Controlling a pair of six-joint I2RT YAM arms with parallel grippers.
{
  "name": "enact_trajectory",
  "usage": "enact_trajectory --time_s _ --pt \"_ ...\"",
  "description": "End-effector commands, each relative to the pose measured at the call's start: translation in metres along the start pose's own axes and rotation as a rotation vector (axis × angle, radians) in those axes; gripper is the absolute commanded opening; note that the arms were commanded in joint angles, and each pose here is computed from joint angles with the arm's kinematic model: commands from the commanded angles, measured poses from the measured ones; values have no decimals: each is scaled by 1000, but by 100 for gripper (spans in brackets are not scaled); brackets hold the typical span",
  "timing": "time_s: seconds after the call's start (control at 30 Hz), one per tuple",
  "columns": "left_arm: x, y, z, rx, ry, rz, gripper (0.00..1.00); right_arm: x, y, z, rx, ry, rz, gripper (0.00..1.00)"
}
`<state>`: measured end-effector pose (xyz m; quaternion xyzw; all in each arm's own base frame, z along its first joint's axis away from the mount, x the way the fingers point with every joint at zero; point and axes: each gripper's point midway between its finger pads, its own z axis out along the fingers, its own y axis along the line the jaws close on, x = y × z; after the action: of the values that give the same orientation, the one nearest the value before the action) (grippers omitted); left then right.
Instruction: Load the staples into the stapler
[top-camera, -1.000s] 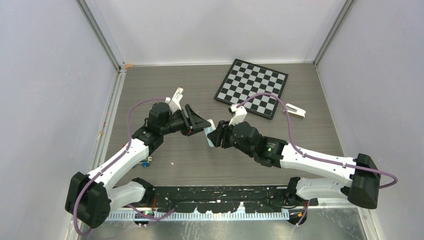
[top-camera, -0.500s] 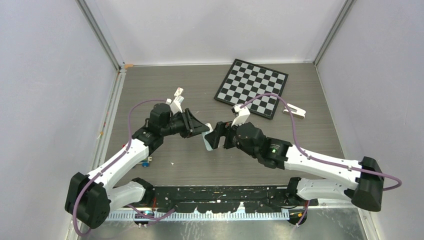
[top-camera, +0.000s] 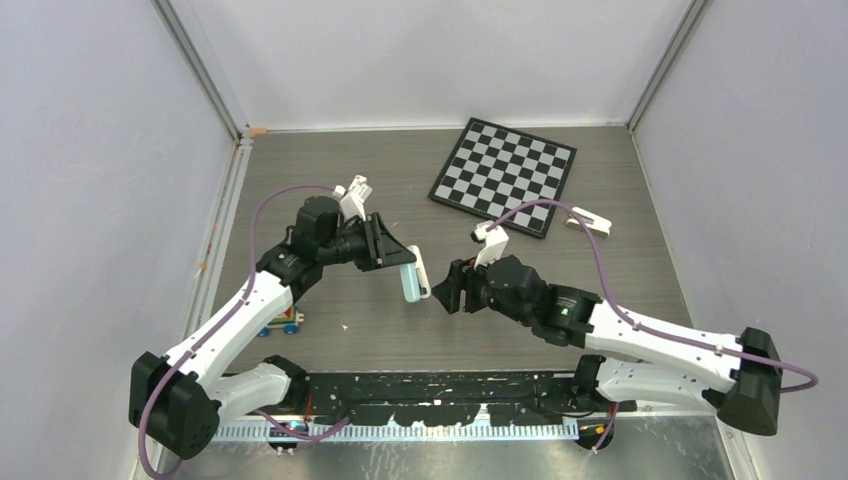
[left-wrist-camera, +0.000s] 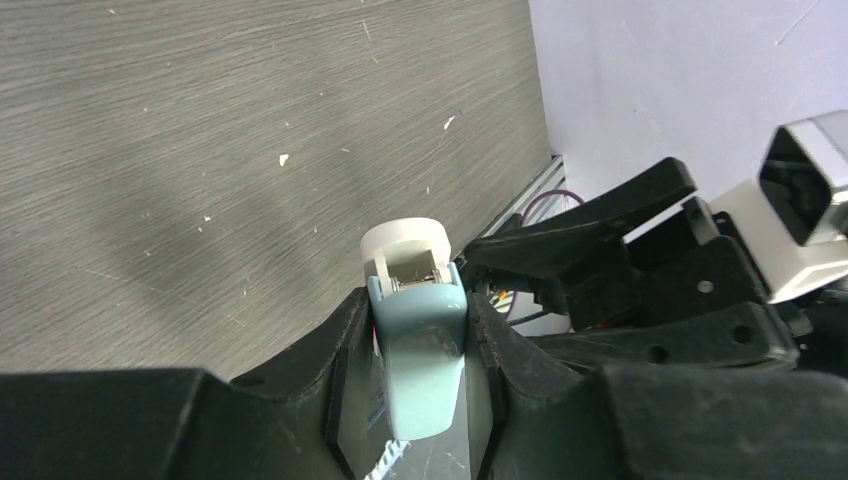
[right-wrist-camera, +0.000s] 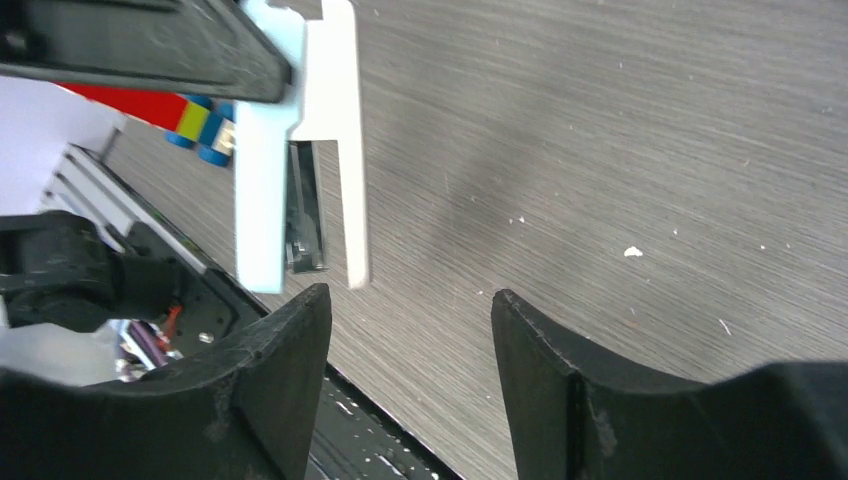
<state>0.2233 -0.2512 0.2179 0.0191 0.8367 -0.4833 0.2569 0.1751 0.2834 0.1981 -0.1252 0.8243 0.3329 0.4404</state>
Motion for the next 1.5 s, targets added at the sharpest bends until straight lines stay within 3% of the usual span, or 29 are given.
enact_trajectory --time_s 0.0,0.43,0.77,0.9,1.07,1.1,1.17,1.27,1.47 --pt "-6 -18 -4 48 7 44 0 1 13 15 -27 26 -29 63" --pt "-3 -8 6 35 25 5 0 12 25 50 -54 54 -44 52" --pt "1 2 8 6 26 -8 0 14 29 61 -66 51 -36 59" --pt "2 -1 6 14 36 -11 0 14 30 64 -71 45 -34 46" --pt "5 -2 4 13 50 -32 0 7 33 59 -101 -8 -18 16" --pt "6 -2 4 10 55 -35 4 4 34 58 -108 -24 -12 12" --pt "8 1 3 -5 64 -38 21 -1 33 55 -113 -60 0 2" --pt "10 5 2 -24 64 -38 40 -11 31 53 -108 -110 18 1" --pt "15 2 6 36 60 -84 63 -24 24 55 -55 -175 44 1"
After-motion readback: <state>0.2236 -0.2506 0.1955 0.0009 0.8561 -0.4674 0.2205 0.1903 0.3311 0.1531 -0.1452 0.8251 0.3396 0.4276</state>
